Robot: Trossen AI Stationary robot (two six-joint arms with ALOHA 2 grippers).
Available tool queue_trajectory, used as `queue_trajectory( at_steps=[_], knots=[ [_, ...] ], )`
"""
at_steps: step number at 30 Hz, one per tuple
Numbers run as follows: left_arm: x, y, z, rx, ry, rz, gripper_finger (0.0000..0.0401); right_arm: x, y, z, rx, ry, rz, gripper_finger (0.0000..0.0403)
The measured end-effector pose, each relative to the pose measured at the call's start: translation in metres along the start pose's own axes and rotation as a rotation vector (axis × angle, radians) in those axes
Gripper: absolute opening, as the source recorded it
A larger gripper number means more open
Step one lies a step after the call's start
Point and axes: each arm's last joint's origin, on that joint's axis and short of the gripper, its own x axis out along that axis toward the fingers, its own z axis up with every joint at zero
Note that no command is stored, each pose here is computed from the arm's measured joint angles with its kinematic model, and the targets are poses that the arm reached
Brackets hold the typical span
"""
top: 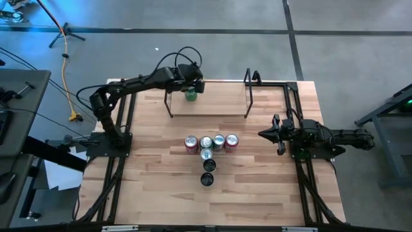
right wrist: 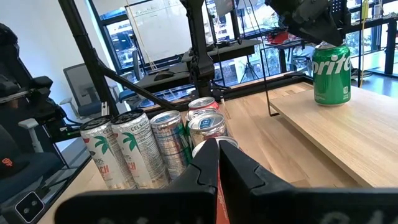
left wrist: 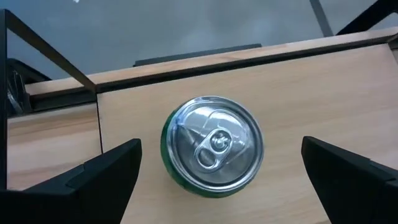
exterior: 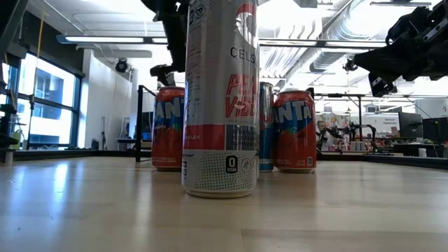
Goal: Place canned beverage on shelf
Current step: Put the left green soda can on the shelf
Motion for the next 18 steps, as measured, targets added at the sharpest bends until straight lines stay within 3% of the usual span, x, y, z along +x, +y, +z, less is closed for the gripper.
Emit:
queue_trajectory(
  at_steps=[7,18],
  knots=[
    [0.011,0.005,-0.014,-0.107,-0.013,0.081,0.0399,0.000,0.000,0.000,0.000,0.000,0.000,0.0000],
    [0.020,0.007,-0.022,-0.178,-0.021,0.083,0.0399,0.000,0.000,0.000,0.000,0.000,0.000,0.0000]
  ],
)
